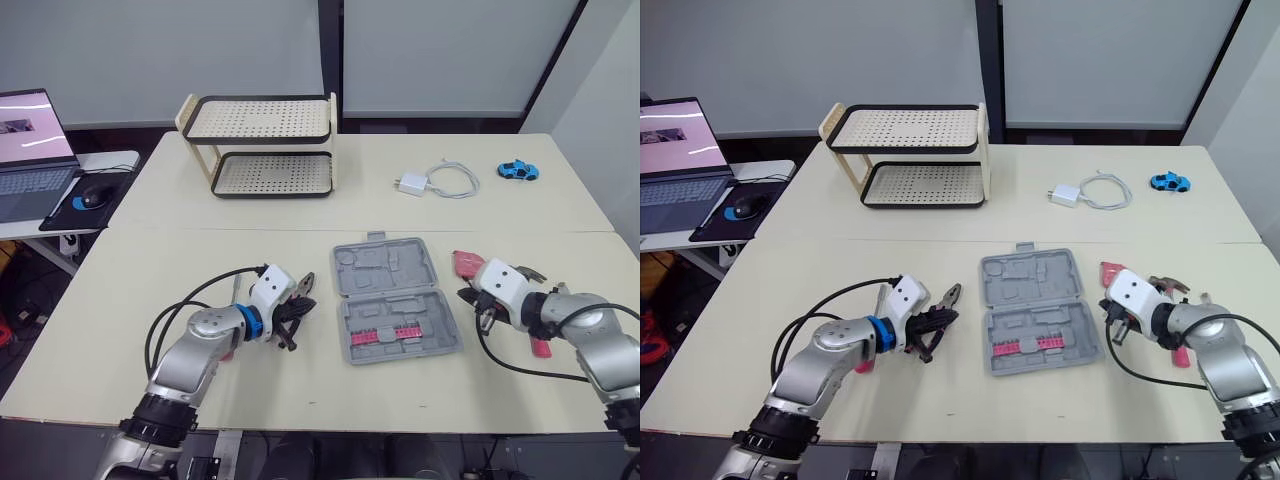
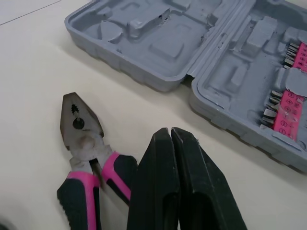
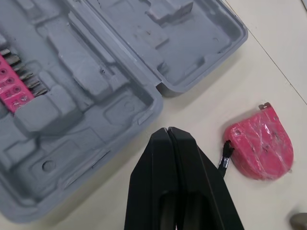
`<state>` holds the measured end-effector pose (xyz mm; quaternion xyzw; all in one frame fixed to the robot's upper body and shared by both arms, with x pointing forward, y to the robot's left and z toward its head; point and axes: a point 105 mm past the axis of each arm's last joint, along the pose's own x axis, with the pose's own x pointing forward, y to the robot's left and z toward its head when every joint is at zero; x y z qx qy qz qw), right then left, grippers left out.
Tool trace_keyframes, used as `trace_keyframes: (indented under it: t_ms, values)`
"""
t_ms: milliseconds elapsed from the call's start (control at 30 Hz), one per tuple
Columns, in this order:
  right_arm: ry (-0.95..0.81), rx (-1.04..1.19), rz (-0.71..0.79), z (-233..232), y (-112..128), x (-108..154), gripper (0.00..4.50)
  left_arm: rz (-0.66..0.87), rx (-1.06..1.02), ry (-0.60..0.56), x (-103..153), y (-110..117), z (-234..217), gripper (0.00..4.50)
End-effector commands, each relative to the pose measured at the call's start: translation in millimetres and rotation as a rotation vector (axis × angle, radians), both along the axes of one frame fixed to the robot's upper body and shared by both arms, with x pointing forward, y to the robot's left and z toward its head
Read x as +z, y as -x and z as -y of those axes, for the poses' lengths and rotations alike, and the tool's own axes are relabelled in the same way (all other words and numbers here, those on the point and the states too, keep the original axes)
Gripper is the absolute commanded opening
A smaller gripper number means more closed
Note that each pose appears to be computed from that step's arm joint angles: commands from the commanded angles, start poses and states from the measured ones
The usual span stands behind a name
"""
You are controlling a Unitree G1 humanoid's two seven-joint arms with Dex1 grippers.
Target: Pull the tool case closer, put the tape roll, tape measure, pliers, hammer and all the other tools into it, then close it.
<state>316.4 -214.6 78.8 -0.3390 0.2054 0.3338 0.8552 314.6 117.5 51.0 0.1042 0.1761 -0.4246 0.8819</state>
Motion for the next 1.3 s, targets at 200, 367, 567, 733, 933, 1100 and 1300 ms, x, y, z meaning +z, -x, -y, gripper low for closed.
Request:
trace_keyframes:
  t_ms: [200,367,567,733,933,1100,1300]
  values:
    - [0.028,-0.008,0.039,-7.4,-25.8,1.9,0.0,0.032,-0.029,-0.041,-6.6,-13.7,19.1,0.03]
    - [0.022,-0.006,0.015,-8.4,-31.4,-2.9,0.0,0.054,-0.038,-0.07,-10.5,-21.0,26.4,0.03]
    - [0.022,0.003,-0.011,-9.4,-34.8,-8.0,0.0,0.067,-0.035,-0.082,-14.0,-26.6,30.9,0.03]
    - [0.02,0.004,-0.022,-11.7,-39.7,-11.6,0.0,0.073,-0.042,-0.084,-16.4,-29.3,36.9,0.03]
    - [0.021,0.021,-0.042,-15.7,-42.5,-16.7,0.0,0.074,-0.057,-0.088,-18.9,-31.5,42.5,0.03]
    - [0.011,0.043,-0.061,-19.9,-43.3,-19.2,0.0,0.076,-0.07,-0.092,-20.5,-33.8,46.5,0.03]
    - [-0.004,0.079,-0.065,-25.6,-42.2,-20.5,0.0,0.071,-0.1,-0.093,-23.3,-32.9,52.6,0.03]
